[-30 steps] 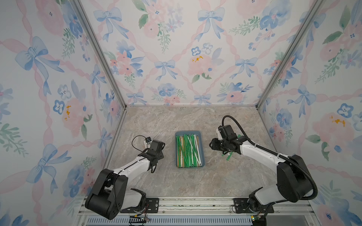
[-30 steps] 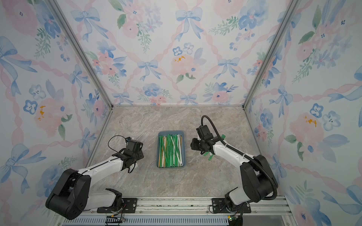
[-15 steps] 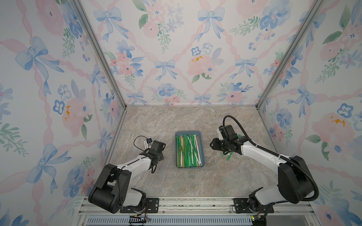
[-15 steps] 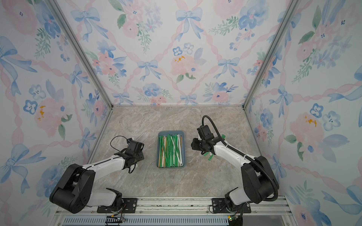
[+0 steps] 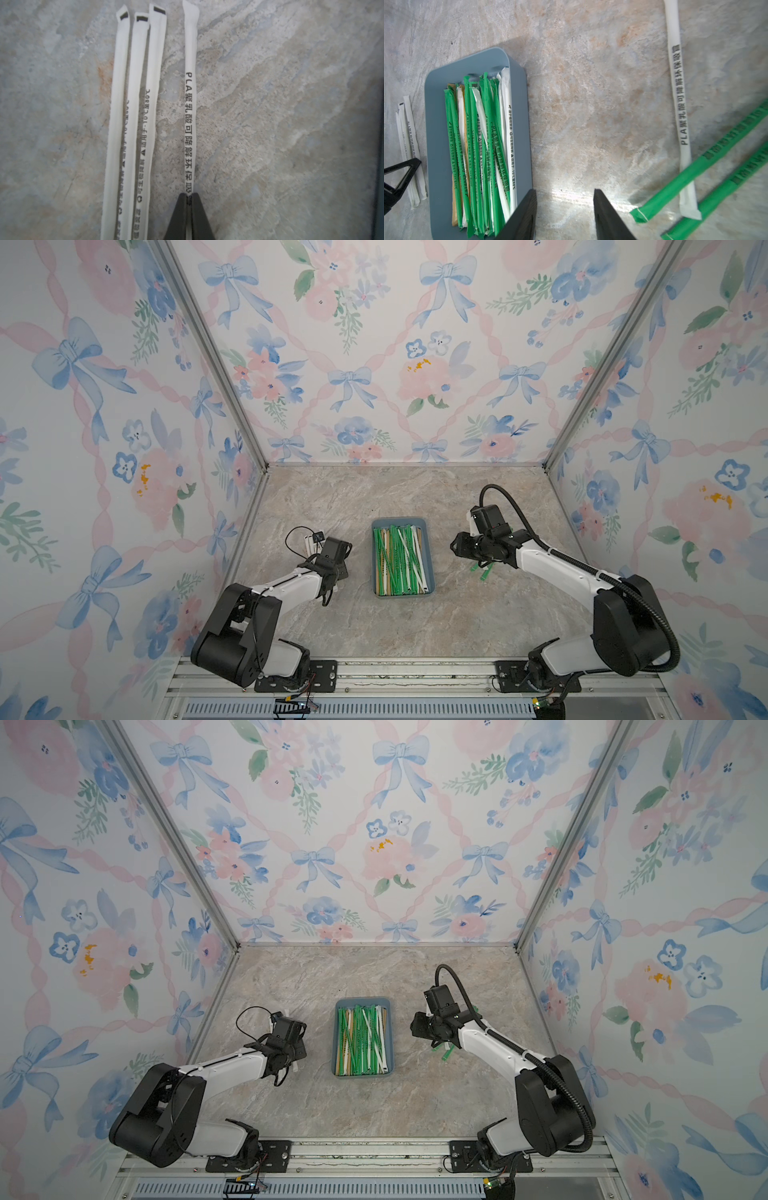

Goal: Put the straws into the storage box
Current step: Pick up the straw from the center of the board, then place the straw in the storage box.

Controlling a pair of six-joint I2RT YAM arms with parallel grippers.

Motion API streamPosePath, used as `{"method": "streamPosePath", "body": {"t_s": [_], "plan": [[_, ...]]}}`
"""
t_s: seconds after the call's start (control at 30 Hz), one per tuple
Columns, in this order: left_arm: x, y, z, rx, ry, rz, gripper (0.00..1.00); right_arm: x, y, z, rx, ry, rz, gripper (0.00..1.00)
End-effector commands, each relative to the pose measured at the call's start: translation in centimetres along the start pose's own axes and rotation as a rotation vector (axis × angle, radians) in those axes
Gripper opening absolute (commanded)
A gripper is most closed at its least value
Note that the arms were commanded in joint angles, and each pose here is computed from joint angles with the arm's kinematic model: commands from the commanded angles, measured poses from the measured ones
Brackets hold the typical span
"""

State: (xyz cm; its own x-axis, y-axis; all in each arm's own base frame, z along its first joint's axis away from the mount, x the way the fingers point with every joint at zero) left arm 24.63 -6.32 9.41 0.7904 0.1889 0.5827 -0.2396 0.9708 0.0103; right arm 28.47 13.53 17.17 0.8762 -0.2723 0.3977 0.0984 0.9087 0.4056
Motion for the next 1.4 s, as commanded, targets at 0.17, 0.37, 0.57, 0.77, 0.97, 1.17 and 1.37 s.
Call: {"method": "streamPosePath", "body": {"t_s": [0.17,0.37,0.57,0.77,0.97,1.17,1.37], "plan": [[-0.6,-2.7,1.7,-0.103,0.007,-0.057,0.00,0.9,-4.5,2.0,-0.121,-0.025,-0.031,0.48],[-0.1,-5.5,4.0,-0.206,-0.046,-0.053,0.00,1.7,-7.3,2.1,-0.186,-0.022,-0.064,0.48],[0.8,-8.2,6.9,-0.314,-0.107,-0.045,0.00,1.8,-8.7,1.2,-0.215,0.005,-0.114,0.48],[0.8,-11.8,8.8,-0.399,-0.128,-0.073,0.00,1.5,-9.4,-0.3,-0.215,0.043,-0.159,0.47],[-0.7,-15.1,8.0,-0.475,-0.074,-0.110,0.00,1.5,-9.3,-1.4,-0.179,0.063,-0.197,0.46],[-1.5,-16.9,7.0,-0.476,-0.052,-0.145,0.00,1.4,-9.4,-2.6,-0.164,0.087,-0.221,0.44],[-2.4,-17.4,6.2,-0.451,-0.039,-0.175,0.09,1.6,-9.1,-2.8,-0.159,0.088,-0.216,0.43]]}}
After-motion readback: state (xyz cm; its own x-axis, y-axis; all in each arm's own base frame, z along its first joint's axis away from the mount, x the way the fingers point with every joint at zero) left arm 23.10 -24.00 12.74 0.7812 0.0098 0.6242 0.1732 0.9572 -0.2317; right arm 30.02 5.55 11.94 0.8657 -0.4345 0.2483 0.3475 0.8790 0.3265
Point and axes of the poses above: each gripper's point midway between its finger pads, its own z axis back along the fingers, its own y axis along the line the jaws close on, x = y × z, the point moved 9 cm from there along z, back along the fingers, and after that the axes turned 6 degrees about -z, right-handed, at the moved point
